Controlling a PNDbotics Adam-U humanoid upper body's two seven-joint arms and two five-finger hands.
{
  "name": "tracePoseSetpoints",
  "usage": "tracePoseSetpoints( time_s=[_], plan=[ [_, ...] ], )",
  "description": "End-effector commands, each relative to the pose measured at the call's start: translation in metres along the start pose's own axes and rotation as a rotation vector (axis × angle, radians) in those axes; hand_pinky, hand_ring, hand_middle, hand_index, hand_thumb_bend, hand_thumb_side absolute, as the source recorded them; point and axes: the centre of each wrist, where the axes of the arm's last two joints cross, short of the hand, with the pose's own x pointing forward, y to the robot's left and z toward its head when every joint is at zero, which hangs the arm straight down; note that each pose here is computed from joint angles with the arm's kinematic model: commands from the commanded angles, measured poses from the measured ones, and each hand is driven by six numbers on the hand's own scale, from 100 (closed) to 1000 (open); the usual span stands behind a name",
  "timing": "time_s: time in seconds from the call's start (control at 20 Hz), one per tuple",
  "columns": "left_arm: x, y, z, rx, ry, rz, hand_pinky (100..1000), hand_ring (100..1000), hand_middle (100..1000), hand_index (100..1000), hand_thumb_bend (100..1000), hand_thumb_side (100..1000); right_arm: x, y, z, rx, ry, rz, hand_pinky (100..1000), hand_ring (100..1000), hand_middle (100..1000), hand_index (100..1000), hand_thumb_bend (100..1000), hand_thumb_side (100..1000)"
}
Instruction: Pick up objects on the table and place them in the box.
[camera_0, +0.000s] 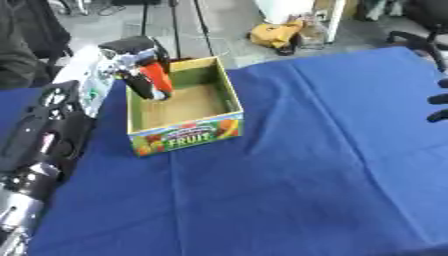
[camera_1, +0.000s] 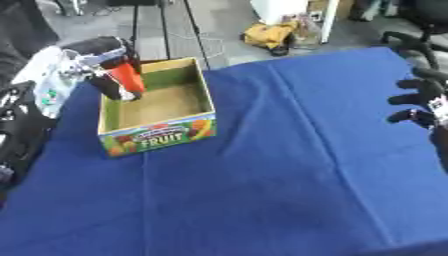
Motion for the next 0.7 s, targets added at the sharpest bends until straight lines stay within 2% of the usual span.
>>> tracePoseSetpoints(
  time_s=[0.05, 0.15, 0.2, 0.25, 0.35, 0.4, 0.5, 0.7],
  plan=[
    [-0.002, -0.007, -0.004, -0.01, 0.033, -0.01, 673, 508, 454, 638, 398, 155, 0.008, -0.002, -0.005, 0.011, -0.026, 0.007, 531, 668, 711, 854, 239, 536],
    [-0.004, -0.018, -0.006, -0.021, 0.054, -0.003, 679, 519, 467, 660, 421, 165, 0.008, -0.001, -0.005, 0.012, -0.025, 0.005, 531, 668, 711, 854, 238, 536],
    [-0.005, -0.022, -0.007, -0.022, 0.063, -0.002, 702, 548, 499, 708, 554, 236, 0.008, -0.001, -0.005, 0.012, -0.025, 0.004, 531, 668, 711, 854, 238, 536],
    [-0.005, -0.025, -0.007, -0.02, 0.069, -0.005, 749, 623, 581, 784, 728, 340, 0.008, -0.001, -0.004, 0.011, -0.025, 0.004, 531, 668, 711, 854, 238, 536],
    [-0.007, -0.025, -0.005, 0.008, 0.072, -0.008, 836, 772, 753, 872, 1000, 509, 0.008, -0.001, -0.004, 0.008, -0.026, 0.004, 532, 669, 711, 854, 237, 537],
    [-0.008, -0.023, -0.004, 0.037, 0.072, -0.008, 871, 821, 811, 901, 1000, 609, 0.008, -0.002, -0.004, 0.006, -0.026, 0.004, 532, 669, 711, 854, 236, 537],
    [-0.01, -0.008, 0.004, 0.158, 0.062, -0.004, 903, 864, 851, 919, 1000, 769, 0.007, -0.003, -0.003, 0.001, -0.025, 0.006, 532, 669, 711, 855, 235, 537],
    [-0.011, 0.044, 0.041, 0.621, -0.041, 0.059, 875, 832, 822, 894, 1000, 818, 0.008, -0.006, -0.001, -0.015, -0.027, 0.012, 533, 669, 711, 855, 232, 538]
  ],
)
